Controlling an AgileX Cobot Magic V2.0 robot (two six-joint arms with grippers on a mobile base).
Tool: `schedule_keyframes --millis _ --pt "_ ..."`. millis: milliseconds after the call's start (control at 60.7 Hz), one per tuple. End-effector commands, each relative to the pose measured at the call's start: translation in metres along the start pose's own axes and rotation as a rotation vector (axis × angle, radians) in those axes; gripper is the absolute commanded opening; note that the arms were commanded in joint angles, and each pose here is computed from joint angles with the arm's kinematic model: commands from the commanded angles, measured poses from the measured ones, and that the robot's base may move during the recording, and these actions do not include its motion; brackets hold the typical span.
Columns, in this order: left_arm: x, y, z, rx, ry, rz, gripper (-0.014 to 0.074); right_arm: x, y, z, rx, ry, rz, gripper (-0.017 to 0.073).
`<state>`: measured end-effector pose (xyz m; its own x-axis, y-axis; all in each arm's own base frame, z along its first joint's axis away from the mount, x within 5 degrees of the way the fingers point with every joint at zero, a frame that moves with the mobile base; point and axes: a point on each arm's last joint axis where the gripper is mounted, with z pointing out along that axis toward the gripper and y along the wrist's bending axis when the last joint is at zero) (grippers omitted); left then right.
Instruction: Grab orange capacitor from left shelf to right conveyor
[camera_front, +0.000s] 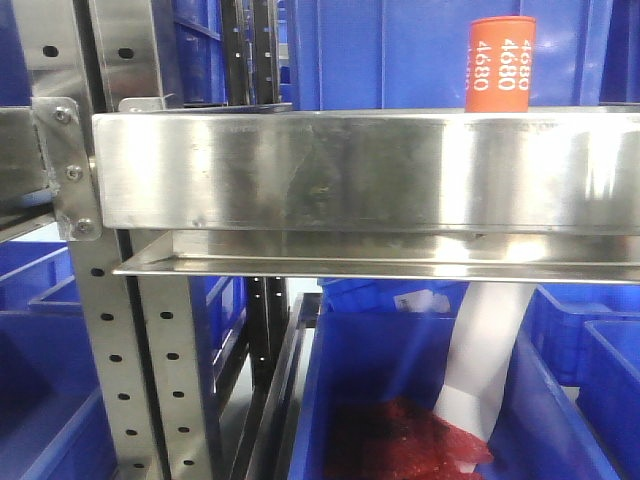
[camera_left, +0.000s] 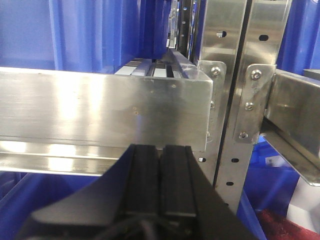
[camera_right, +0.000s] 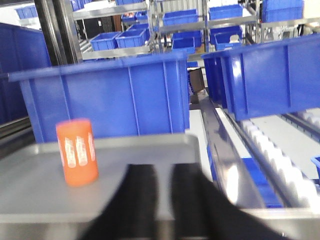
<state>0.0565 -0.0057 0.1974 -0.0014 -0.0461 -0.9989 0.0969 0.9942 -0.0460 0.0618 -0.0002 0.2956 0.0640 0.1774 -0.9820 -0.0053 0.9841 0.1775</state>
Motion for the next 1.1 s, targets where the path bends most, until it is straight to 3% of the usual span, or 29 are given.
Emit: schedule_keyframes --millis 0,132,395,659,741,1087 --pt "-0.010 0.000 -0.001 0.000 -0.104 -0.004 -0.0127 -0.033 0.005 0.018 -0.005 -0.044 0.006 0.0491" --pt "-0.010 0.000 -0.001 0.000 -0.104 -0.004 -0.0127 -0.045 0.009 0.049 -0.001 0.033 0.007 0.0630" --pt "-0.010 0.000 -0.001 0.000 -0.104 -0.004 -0.0127 -0.040 0.040 0.113 -0.154 0.180 0.000 0.0622" --pt "-0.010 0.000 -0.001 0.000 -0.104 -0.004 -0.0127 -0.003 0.074 0.173 -0.264 0.236 -0.033 0.0622" --pt "-0.010 0.000 -0.001 0.000 -0.104 -0.004 -0.0127 0.002 0.082 0.186 -0.289 0.221 -0.054 0.0622" --pt "-0.010 0.000 -0.001 0.000 -0.104 -0.004 -0.0127 0.030 0.089 0.223 -0.295 0.147 -0.042 0.0622"
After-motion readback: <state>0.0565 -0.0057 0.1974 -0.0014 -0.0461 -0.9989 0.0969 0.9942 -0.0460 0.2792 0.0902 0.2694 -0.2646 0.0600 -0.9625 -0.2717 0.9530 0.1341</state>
